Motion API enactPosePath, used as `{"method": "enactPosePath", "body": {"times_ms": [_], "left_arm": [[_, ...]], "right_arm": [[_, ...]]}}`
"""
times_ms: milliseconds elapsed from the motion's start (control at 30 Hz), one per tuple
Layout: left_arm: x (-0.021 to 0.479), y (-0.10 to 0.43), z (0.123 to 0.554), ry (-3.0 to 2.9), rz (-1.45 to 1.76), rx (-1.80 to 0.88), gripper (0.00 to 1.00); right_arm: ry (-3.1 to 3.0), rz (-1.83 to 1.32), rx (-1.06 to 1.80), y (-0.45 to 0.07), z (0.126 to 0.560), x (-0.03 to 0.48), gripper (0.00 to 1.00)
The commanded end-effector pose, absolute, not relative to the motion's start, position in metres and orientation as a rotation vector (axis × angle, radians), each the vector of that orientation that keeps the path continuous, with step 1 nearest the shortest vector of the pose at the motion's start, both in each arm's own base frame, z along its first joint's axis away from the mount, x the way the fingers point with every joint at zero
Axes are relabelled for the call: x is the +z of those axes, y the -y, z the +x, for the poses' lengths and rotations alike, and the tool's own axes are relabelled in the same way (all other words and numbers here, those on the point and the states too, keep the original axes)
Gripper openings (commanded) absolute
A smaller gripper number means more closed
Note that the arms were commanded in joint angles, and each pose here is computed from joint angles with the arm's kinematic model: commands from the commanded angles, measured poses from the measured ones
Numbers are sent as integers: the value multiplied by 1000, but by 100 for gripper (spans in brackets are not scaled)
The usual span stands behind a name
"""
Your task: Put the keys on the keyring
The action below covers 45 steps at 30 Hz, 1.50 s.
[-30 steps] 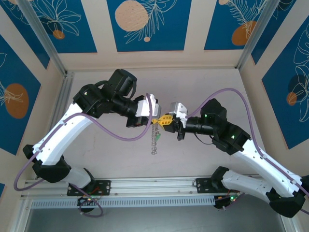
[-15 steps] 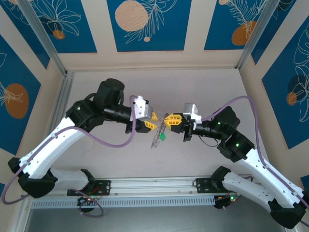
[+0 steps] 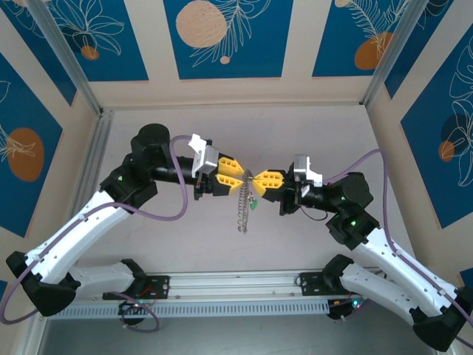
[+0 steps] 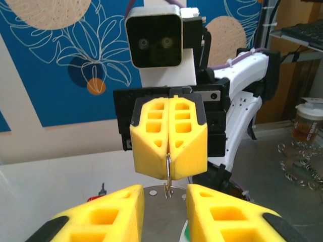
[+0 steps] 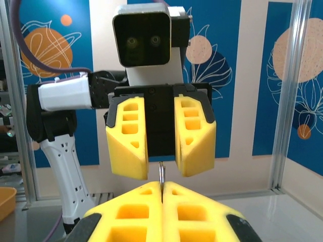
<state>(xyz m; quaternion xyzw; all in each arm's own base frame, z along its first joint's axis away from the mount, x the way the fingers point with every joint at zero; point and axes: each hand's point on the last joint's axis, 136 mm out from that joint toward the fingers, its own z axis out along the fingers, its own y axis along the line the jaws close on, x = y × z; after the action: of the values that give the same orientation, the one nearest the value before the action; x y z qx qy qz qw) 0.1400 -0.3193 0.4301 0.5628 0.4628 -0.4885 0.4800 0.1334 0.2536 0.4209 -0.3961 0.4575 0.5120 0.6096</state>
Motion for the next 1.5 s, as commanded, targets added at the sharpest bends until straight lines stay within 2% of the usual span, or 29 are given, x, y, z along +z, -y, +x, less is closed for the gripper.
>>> {"method": "enactPosePath", "body": {"times_ms": [0,500,633,767,933,1133,1167,1233,1333,1400,1467], "left_arm": [[448,319,135,-1035,1350,-1249,28],[446,329,139,-1019,1320,-1317,27],[444,331,141,-1022,1322,-1318,19],[442,333,143,-1027,1316,-1313,16],[445,332,143,-1015,1310,-1307,0],[444,328,140,-1019,1335,-1256,0],[442,327,140,-1032,1348,-1231,0],[434,325,143,-1078,1384,-1160,0],[422,322,144,-1127,1447,-1030,0],[413,319,146,-1154,1485,-941,0],[405,317,145,-1166,1526,-879,0]], "right_arm": [[-953,-836,1195,-244,131,446,0],[-915,-748,1259,-246,142,451,0],[-906,-744,1267,-246,141,452,0],[-894,-731,1268,-244,142,454,0],[-888,-737,1293,-248,143,455,0],[-956,-703,1279,-247,150,445,0],[-986,-695,1265,-245,152,442,4],[-1058,-689,1211,-241,154,435,30],[-1179,-690,1105,-230,156,421,58],[-1268,-685,1008,-219,160,408,80],[-1387,-653,893,-205,170,393,86]]}}
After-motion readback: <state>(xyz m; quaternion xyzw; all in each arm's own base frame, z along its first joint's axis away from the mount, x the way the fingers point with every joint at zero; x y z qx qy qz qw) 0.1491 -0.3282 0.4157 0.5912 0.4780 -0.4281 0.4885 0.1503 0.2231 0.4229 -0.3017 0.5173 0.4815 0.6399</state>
